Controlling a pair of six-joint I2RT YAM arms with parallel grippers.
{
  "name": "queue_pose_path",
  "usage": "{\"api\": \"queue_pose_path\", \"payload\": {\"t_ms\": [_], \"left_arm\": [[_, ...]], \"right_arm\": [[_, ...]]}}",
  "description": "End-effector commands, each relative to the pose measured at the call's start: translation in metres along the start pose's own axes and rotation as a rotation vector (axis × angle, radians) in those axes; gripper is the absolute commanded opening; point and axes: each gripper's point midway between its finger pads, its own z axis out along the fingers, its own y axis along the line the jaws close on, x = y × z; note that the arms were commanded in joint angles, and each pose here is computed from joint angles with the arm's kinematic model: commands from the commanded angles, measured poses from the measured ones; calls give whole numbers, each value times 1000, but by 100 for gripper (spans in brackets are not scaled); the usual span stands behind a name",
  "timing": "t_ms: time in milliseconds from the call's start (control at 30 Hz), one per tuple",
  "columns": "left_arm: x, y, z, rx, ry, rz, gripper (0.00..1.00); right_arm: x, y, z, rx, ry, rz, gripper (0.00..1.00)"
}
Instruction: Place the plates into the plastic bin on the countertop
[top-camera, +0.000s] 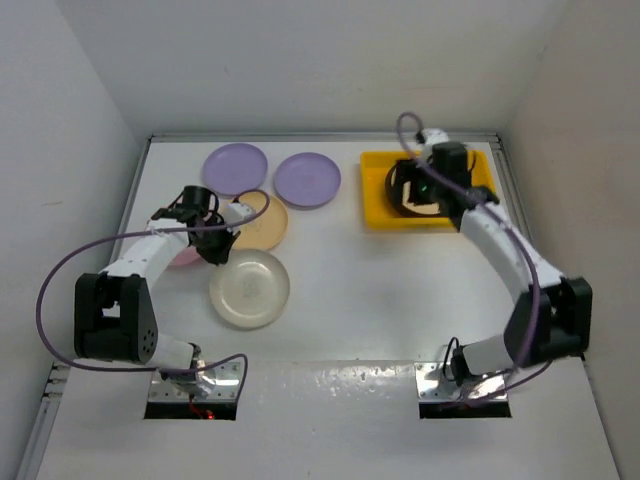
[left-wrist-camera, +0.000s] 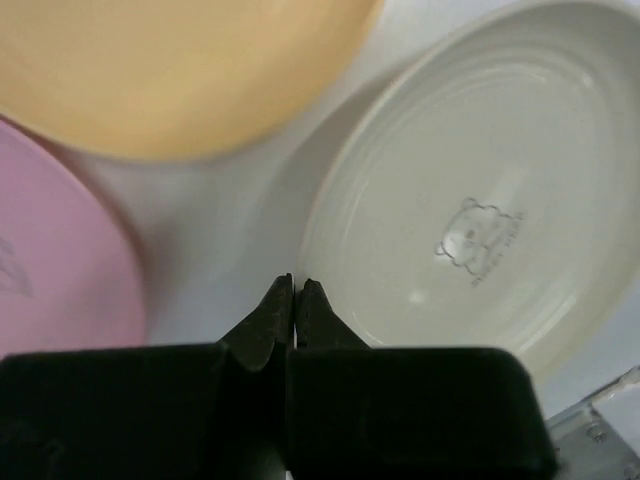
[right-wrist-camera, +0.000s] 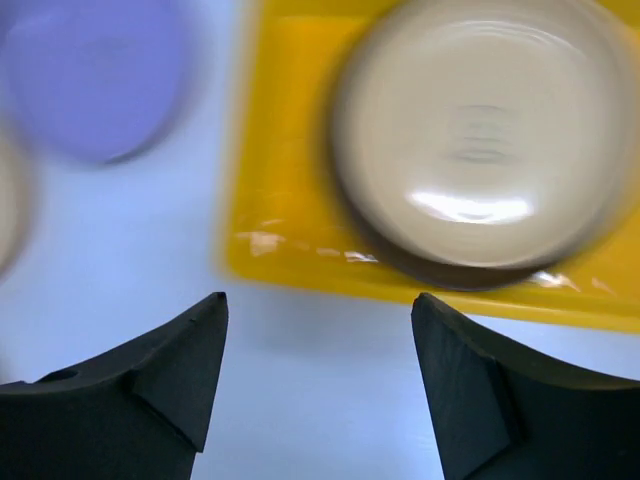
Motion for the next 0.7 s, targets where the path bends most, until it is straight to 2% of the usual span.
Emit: {"api": "queue_pose_path", "payload": {"t_ms": [0, 33, 67, 133, 267, 367, 467, 567, 600, 667], "left_arm": [[-70, -8, -33, 31, -183, 13, 0], [-85, -16, -39, 57, -214, 28, 0], [-96, -22, -43, 86, -235, 30, 0], [-128, -37, -56, 134, -307, 49, 0], [-155, -49, -60, 159, -328, 79, 0], [-163, -56, -57, 181, -329, 98, 0], [-170, -63, -55, 204, -330, 107, 0], [-171, -66, -55, 224, -338, 109, 0], [-174, -68, -58, 232, -350, 114, 0], [-176, -69, -56, 247, -353, 93, 0]], "right_arm": [[19, 112, -25, -396, -172, -131, 71], [46, 162, -41, -568, -126, -145, 70], [57, 180, -45, -662, -180, -157, 70], [76, 210, -52, -729, -158, -178, 73], [84, 232, -32, -647, -105, -195, 75], [82, 226, -7, -558, -88, -180, 70], [86, 230, 6, -558, -51, -173, 62], [94, 231, 13, -563, -39, -145, 40], [93, 233, 15, -569, -49, -130, 29], [100, 237, 18, -592, -24, -111, 27]]}}
